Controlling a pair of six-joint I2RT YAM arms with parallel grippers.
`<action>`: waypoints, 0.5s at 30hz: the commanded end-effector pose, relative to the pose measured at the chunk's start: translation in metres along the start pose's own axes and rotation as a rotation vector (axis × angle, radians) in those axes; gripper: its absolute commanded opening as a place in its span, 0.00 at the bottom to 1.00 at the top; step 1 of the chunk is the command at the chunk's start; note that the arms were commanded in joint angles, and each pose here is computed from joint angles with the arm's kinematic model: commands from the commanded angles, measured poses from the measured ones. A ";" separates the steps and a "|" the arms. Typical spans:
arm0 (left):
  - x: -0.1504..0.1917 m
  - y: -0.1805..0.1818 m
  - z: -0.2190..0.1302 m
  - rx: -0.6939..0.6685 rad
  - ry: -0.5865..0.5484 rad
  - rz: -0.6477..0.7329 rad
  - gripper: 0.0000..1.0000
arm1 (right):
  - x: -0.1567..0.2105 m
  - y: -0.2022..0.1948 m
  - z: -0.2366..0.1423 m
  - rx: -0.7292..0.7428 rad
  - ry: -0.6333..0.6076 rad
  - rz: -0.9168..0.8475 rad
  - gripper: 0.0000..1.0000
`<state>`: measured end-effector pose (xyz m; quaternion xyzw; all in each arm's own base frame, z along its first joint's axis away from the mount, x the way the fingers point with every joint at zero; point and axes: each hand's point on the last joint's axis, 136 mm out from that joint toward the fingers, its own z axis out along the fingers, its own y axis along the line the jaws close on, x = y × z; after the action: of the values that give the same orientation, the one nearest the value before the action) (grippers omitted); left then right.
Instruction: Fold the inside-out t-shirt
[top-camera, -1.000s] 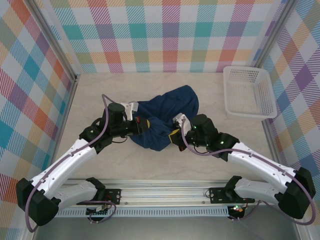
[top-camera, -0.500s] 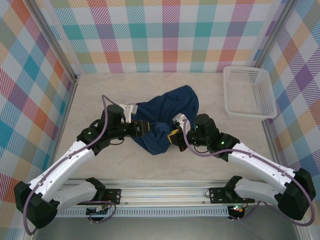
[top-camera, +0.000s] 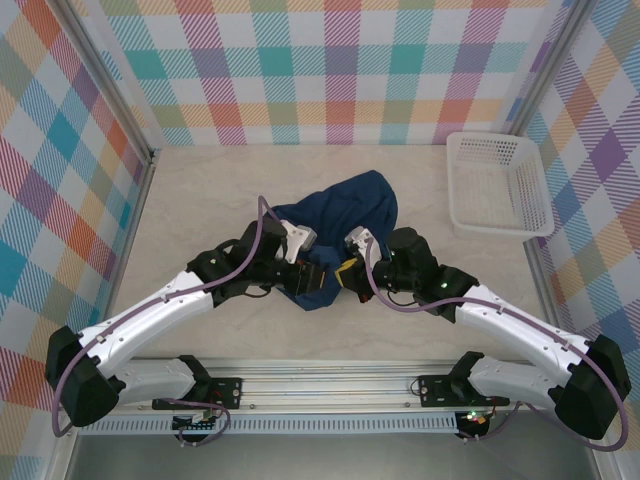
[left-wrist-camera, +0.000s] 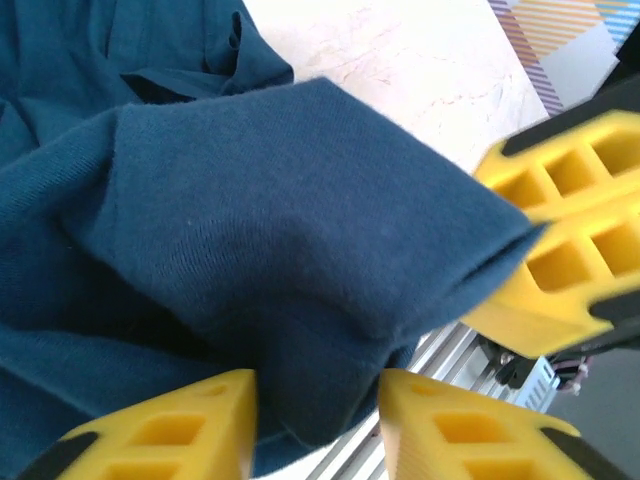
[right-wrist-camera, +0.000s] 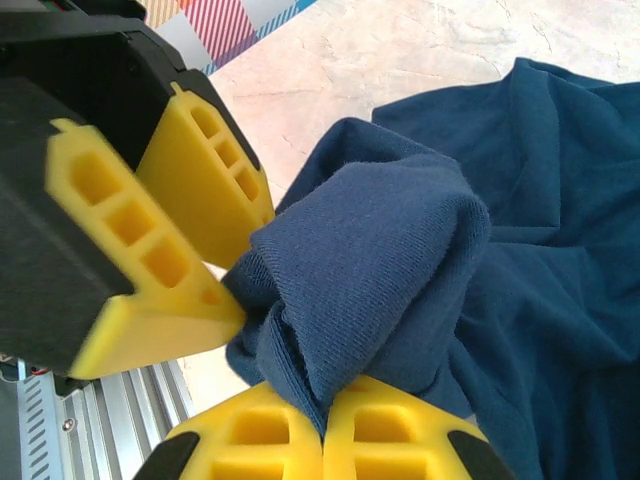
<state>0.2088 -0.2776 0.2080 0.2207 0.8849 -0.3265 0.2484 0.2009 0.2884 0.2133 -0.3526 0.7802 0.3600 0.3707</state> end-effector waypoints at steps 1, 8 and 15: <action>-0.013 -0.012 -0.006 0.017 -0.029 0.057 0.24 | -0.009 0.003 -0.004 -0.010 -0.037 -0.014 0.00; -0.019 -0.011 -0.014 -0.002 -0.059 0.065 0.10 | 0.001 -0.006 -0.004 0.033 -0.008 -0.031 0.00; -0.044 -0.024 -0.053 0.024 -0.193 0.070 0.02 | 0.014 -0.024 -0.008 0.139 0.050 -0.056 0.00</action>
<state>0.2143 -0.2742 0.2388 0.2267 0.8684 -0.3283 0.2944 0.2076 0.2783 0.2020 -0.3530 0.7953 0.3192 0.3754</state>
